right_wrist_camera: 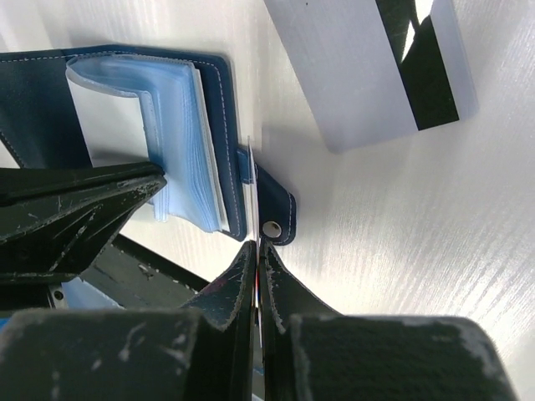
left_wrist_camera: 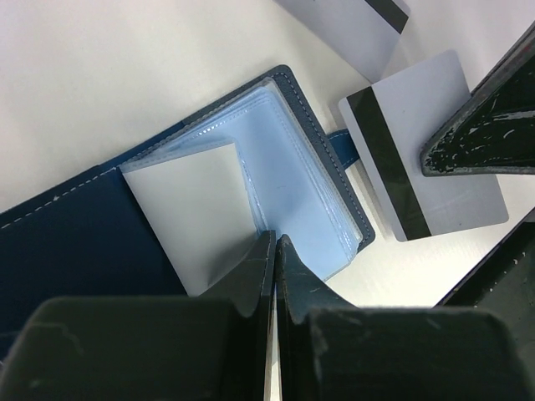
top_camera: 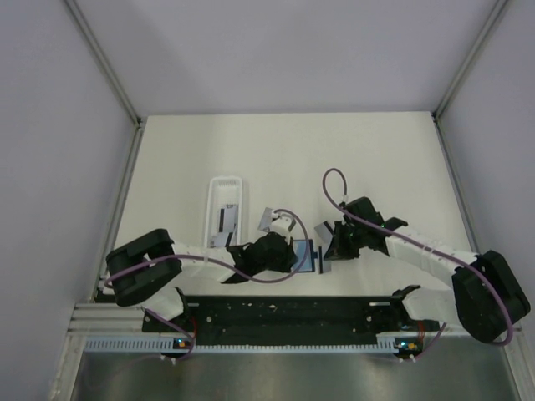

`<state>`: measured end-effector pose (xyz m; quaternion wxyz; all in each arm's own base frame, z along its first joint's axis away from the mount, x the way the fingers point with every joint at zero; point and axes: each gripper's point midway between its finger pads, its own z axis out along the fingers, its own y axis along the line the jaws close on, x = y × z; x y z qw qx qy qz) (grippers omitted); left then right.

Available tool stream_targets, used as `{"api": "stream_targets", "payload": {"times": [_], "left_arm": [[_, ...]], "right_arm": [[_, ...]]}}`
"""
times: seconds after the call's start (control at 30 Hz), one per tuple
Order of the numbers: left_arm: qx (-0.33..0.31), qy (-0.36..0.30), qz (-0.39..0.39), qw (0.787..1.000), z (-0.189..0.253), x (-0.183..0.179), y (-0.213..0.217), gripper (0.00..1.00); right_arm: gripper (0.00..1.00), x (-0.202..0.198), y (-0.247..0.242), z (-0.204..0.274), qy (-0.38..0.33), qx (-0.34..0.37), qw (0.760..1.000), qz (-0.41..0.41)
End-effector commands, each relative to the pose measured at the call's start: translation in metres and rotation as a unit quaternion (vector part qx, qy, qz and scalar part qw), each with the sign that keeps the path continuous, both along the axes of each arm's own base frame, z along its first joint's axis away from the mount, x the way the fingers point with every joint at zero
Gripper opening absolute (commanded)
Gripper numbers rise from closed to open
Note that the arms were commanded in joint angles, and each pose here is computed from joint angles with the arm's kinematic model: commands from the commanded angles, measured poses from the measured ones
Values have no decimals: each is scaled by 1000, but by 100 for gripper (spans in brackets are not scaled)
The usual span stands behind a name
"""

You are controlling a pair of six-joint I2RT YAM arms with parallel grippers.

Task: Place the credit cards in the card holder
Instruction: Turn over the card slot in the card holder.

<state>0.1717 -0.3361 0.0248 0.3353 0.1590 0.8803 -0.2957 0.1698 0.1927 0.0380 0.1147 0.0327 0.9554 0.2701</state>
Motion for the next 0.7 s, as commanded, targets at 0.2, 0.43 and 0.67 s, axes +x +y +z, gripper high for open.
{"api": "stream_targets", "payload": {"times": [0.2, 0.43, 0.67], "left_arm": [[126, 62, 7, 990, -57, -32, 70, 0], [122, 63, 16, 990, -59, -34, 76, 0], [112, 66, 15, 991, -59, -35, 74, 0]], "right_arm": [[0, 11, -1, 23, -45, 0, 999, -1], [0, 13, 7, 42, -68, 33, 997, 6], [0, 18, 26, 62, -109, 120, 987, -1]]}}
